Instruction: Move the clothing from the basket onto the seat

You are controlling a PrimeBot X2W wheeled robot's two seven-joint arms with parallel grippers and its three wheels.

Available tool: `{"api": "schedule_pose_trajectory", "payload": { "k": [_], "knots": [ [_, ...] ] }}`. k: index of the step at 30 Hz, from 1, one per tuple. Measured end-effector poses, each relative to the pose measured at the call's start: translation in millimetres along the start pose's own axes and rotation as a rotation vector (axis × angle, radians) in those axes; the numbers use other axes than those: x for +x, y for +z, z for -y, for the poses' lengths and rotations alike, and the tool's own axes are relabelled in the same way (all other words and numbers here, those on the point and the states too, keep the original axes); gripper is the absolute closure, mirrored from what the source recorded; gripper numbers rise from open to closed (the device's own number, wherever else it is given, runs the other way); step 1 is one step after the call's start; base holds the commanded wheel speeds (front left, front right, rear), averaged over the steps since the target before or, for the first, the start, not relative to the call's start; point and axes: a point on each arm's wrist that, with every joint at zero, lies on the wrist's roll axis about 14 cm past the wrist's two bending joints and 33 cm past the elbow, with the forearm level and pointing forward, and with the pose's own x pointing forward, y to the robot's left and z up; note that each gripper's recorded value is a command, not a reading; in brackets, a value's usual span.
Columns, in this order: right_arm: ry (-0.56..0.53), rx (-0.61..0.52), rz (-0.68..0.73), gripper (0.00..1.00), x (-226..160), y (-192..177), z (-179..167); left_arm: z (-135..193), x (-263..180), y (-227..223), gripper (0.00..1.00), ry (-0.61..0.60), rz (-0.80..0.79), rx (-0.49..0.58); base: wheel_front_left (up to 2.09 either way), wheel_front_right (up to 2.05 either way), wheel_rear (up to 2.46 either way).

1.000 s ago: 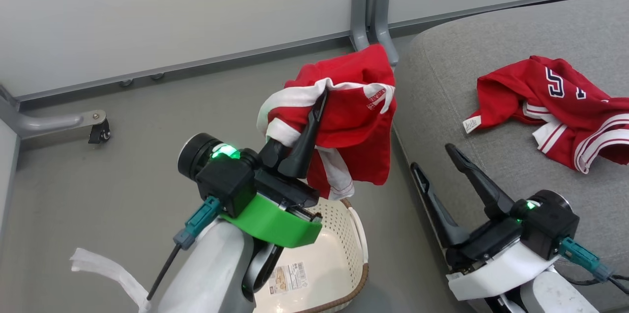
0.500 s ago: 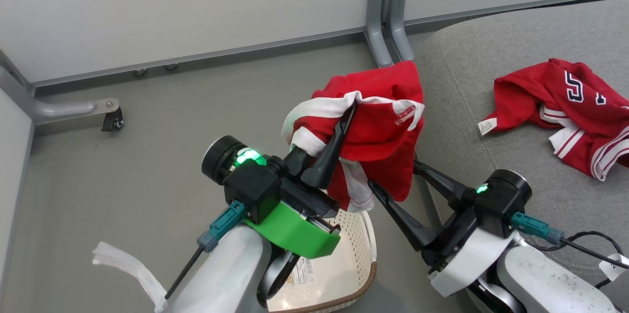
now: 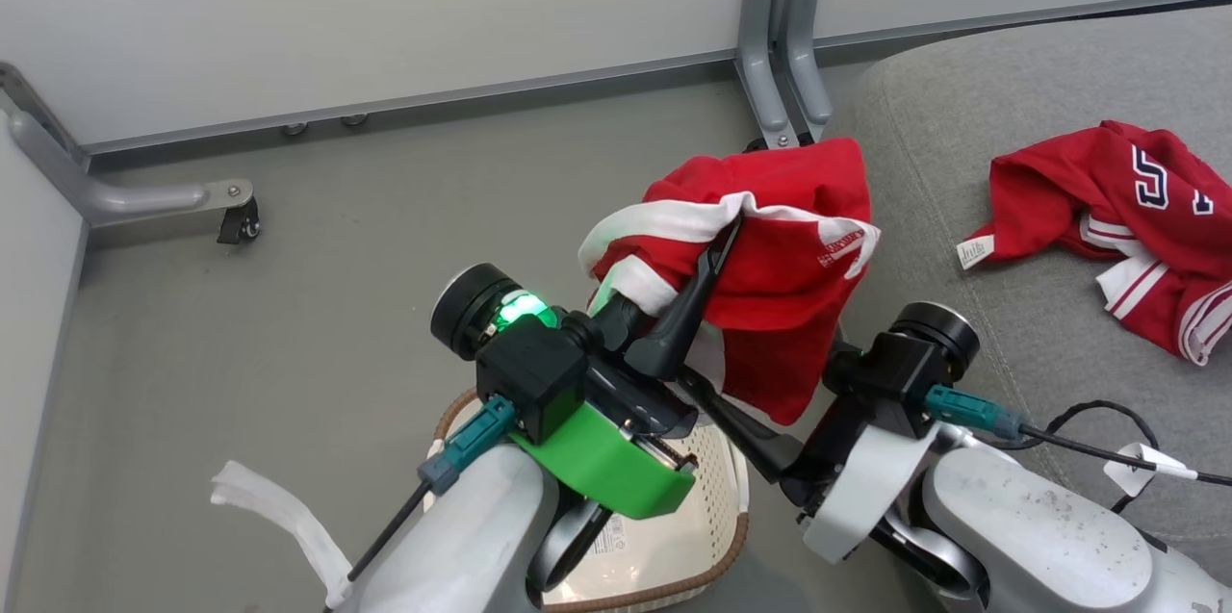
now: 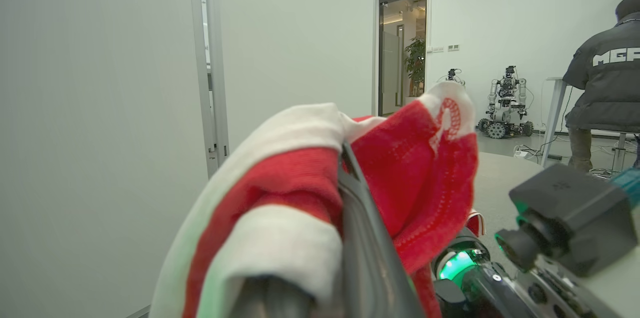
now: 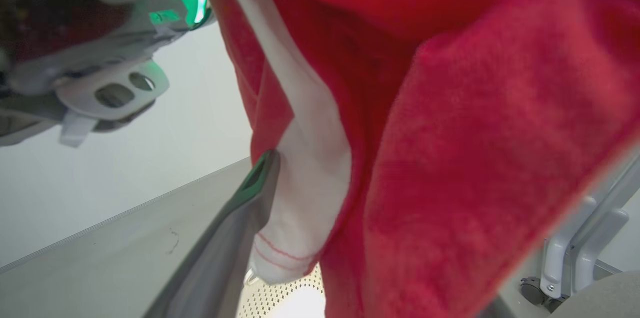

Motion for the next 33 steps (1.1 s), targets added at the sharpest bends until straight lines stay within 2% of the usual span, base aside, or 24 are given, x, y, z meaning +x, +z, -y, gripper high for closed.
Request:
{"api": "schedule_pose_trajectory", "payload": {
  "k": [12, 13, 14, 33],
  "knots": [
    [0.027, -0.002, 0.002, 0.0, 14, 1, -10, 12, 0, 2, 1.0, -0.03, -0.002, -0.003, 0.0, 0.0, 0.0],
    [0.028, -0.002, 0.002, 0.14, 14, 1, -10, 12, 0, 1, 1.0, -0.031, -0.003, -0.003, 0.0, 0.0, 0.0],
    [0.028, -0.001, 0.002, 1.0, 15, 1, -11, 12, -1, 1, 1.0, -0.03, -0.005, -0.003, 0.0, 0.0, 0.0],
    [-0.034, -0.023, 0.051, 1.0, 10, 15, 5, 4, -2, -4, 1.0, -0.004, -0.023, 0.004, 0.0, 0.0, 0.0]
  ]
}}
